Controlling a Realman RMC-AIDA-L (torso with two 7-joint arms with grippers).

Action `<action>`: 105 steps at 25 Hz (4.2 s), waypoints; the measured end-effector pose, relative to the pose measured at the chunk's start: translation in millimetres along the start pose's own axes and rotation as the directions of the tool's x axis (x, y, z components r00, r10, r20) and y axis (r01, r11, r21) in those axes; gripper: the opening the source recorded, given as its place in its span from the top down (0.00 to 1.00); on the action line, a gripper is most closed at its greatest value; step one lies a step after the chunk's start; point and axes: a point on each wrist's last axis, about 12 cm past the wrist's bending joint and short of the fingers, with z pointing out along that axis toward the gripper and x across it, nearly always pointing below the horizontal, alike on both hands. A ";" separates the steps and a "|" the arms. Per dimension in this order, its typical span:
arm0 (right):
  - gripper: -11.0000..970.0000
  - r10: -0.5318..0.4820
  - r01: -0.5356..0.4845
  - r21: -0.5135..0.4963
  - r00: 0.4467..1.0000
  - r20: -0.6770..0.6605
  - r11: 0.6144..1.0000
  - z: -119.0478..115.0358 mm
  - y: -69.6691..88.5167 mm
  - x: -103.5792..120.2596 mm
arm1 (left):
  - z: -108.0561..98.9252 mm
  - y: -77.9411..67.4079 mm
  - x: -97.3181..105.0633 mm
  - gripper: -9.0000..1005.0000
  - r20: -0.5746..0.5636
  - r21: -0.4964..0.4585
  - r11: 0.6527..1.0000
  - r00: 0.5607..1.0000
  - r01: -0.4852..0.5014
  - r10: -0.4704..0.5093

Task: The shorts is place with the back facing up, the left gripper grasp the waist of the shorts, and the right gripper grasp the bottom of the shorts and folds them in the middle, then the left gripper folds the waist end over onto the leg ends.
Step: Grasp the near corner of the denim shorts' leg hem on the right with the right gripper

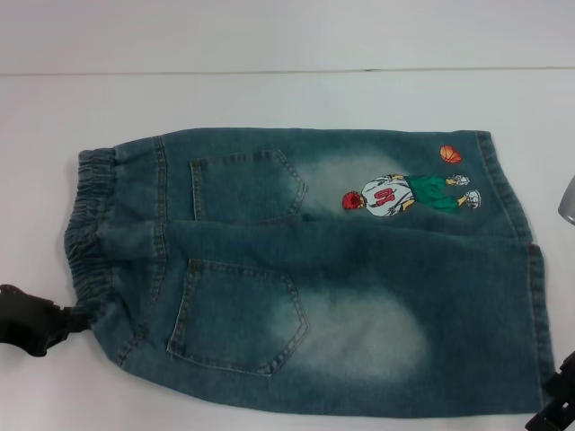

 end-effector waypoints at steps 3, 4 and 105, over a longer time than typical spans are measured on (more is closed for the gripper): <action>0.07 0.005 -0.005 -0.005 1.000 -0.008 1.000 -4.4 2.6 0.4 | 0.0 0.3 0.1 0.94 -0.004 -0.001 1.000 1.000 -0.002 0.002; 0.07 0.006 -0.006 -0.004 1.000 -0.007 1.000 -6.7 3.5 0.5 | 0.0 0.3 0.0 0.94 -0.004 -0.002 1.000 1.000 -0.002 0.002; 0.97 -0.099 0.097 0.073 0.995 0.017 0.993 8.6 2.5 1.7 | 9.7 -5.7 -0.1 0.94 -0.023 0.015 1.000 1.000 0.010 -0.009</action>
